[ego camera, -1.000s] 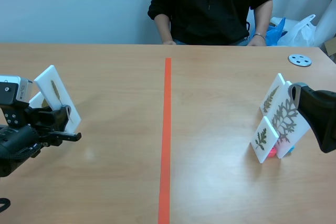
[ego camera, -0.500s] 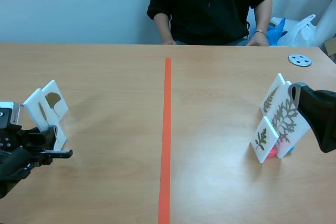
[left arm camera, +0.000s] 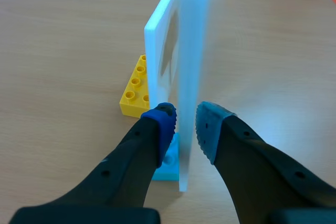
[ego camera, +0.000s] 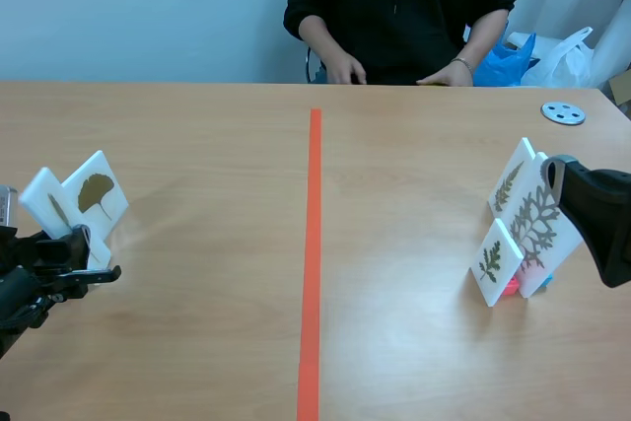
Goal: Sort the leaf by its shape. The table is split by an orange tape line. A compound leaf with several leaflets goes to the left side, a simple leaf with one blade goes to the right side. Return to the home posture when a red brick is placed on the table.
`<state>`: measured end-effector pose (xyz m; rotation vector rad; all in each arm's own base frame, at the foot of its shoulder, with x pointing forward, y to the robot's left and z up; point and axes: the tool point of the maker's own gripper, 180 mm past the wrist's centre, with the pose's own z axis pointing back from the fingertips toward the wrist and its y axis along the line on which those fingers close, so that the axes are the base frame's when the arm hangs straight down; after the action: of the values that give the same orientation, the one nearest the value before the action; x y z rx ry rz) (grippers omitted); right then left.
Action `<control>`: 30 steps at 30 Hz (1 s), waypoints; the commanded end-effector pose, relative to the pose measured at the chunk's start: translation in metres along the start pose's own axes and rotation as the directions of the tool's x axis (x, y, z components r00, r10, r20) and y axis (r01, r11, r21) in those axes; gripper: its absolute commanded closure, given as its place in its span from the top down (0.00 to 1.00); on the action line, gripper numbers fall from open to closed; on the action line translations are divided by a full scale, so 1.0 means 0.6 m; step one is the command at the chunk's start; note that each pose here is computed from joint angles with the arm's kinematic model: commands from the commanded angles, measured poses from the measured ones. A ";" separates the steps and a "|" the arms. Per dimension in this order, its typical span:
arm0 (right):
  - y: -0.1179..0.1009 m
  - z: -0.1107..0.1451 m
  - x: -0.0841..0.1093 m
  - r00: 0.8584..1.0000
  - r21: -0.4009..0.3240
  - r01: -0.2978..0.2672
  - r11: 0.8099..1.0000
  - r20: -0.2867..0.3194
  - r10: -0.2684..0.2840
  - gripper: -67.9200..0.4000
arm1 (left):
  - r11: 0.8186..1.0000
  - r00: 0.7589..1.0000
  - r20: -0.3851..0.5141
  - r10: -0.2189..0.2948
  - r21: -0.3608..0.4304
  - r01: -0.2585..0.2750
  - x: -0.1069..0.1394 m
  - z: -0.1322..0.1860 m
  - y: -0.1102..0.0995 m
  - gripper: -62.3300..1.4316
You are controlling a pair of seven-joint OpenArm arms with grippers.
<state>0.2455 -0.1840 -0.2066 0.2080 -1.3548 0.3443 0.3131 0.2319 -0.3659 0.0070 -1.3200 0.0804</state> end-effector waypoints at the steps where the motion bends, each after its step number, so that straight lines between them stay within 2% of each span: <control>1: -0.004 -0.001 0.024 0.999 -0.007 -0.004 1.000 0.050 0.004 1.00 | 1.000 0.999 0.048 0.002 0.003 -0.002 0.024 -0.006 0.001 0.28; 9: -0.004 -0.001 0.024 0.999 -0.007 -0.004 1.000 0.050 0.004 1.00 | 1.000 0.998 0.061 0.000 0.015 0.000 0.029 -0.006 0.006 0.29; 15: -0.004 -0.001 0.024 0.999 -0.007 -0.004 1.000 0.051 0.004 1.00 | 0.999 0.996 0.090 0.000 0.033 -0.003 0.049 -0.005 0.018 0.54; 17: -0.004 -0.001 0.024 0.999 -0.007 -0.004 1.000 0.051 0.004 1.00 | 0.999 0.994 0.110 0.021 0.037 -0.025 0.060 -0.003 0.020 0.63; 21: -0.004 -0.001 0.024 0.999 -0.007 -0.004 1.000 0.051 0.004 1.00 | 0.997 0.983 0.173 0.069 0.031 -0.076 0.099 0.003 0.018 0.80; 27: -0.004 -0.001 0.024 0.999 -0.007 -0.004 1.000 0.051 0.004 1.00 | 0.996 0.958 0.275 0.082 -0.002 -0.084 0.170 0.026 0.006 0.82; 30: -0.004 -0.001 0.024 0.999 -0.007 -0.004 1.000 0.051 0.004 1.00 | 0.994 0.941 0.323 0.105 -0.046 -0.095 0.212 0.045 -0.010 0.90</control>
<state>0.2455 -0.1840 -0.2066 0.2080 -1.3548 0.3443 0.3187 0.2322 -0.2481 -0.0683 -1.6192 0.1612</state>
